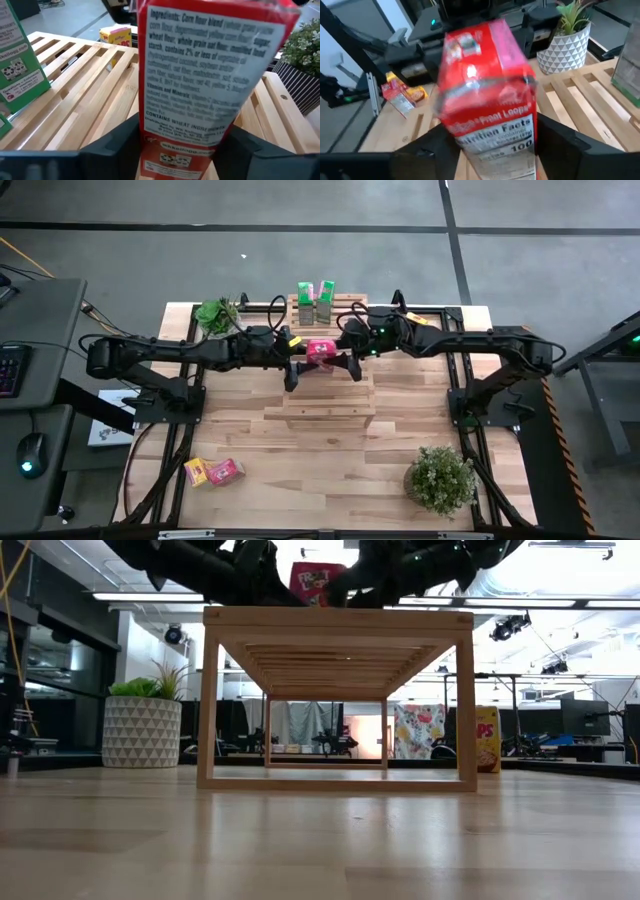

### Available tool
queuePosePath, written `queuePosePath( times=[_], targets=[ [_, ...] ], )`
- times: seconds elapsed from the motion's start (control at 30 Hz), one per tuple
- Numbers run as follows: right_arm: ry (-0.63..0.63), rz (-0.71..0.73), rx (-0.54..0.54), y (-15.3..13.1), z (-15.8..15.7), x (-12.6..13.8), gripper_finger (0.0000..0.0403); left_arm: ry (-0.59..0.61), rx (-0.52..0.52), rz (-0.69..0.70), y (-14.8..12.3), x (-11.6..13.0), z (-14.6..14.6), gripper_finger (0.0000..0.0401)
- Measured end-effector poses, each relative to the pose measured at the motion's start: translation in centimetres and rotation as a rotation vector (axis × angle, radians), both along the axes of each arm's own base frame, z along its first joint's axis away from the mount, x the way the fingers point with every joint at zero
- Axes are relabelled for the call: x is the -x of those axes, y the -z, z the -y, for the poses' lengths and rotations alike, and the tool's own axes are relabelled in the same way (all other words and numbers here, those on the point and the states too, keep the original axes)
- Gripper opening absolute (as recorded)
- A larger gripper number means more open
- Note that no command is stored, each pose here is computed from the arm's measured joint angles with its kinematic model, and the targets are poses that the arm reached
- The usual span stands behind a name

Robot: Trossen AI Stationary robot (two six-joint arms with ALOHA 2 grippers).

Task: Stack cereal on shelf
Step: Put the top red cereal box on the shelf

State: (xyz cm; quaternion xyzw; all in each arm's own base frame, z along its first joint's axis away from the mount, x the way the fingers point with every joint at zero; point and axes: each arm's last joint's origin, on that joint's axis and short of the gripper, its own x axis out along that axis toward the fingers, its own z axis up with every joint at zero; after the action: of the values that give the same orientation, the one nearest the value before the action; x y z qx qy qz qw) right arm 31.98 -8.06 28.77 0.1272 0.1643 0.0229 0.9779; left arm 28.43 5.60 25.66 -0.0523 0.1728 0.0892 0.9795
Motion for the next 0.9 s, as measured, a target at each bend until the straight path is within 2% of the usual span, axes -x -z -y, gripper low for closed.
queuePosePath(
  times=[0.17, 0.27, 0.4, 0.5, 0.6, 0.67, 0.8, 0.9],
  targets=[
    [0.001, 0.003, 0.005, -0.7, -0.1, 0.7, 0.0266, -0.008, -0.014, -0.003, 0.0, 0.0, 0.0, 0.0164],
    [0.003, -0.020, 0.027, -1.1, 0.1, 1.5, 0.0276, -0.019, -0.053, 0.002, -0.5, 0.5, -0.1, 0.0161],
    [0.027, -0.055, 0.027, -1.7, 0.6, 2.9, 0.0277, -0.101, -0.090, 0.036, -2.0, 1.8, -0.6, 0.0161],
    [0.054, -0.069, 0.022, -2.4, 1.0, 4.1, 0.0277, -0.222, -0.116, 0.103, -3.9, 3.3, -0.7, 0.0160],
    [0.079, -0.073, 0.020, -3.0, 1.4, 5.2, 0.0277, -0.443, -0.055, 0.152, -5.0, 4.8, -0.8, 0.0160],
    [0.093, -0.064, 0.023, -3.4, 1.5, 5.8, 0.0277, -0.536, 0.015, 0.184, -5.2, 5.4, -0.7, 0.0160],
    [0.114, -0.048, 0.031, -3.9, 1.8, 6.3, 0.0277, -0.531, 0.156, 0.239, -4.7, 4.2, 0.4, 0.0159],
    [0.120, -0.046, 0.031, -4.0, 1.9, 6.4, 0.0277, -0.502, 0.204, 0.238, -3.6, 2.6, 2.0, 0.0159]
  ],
)
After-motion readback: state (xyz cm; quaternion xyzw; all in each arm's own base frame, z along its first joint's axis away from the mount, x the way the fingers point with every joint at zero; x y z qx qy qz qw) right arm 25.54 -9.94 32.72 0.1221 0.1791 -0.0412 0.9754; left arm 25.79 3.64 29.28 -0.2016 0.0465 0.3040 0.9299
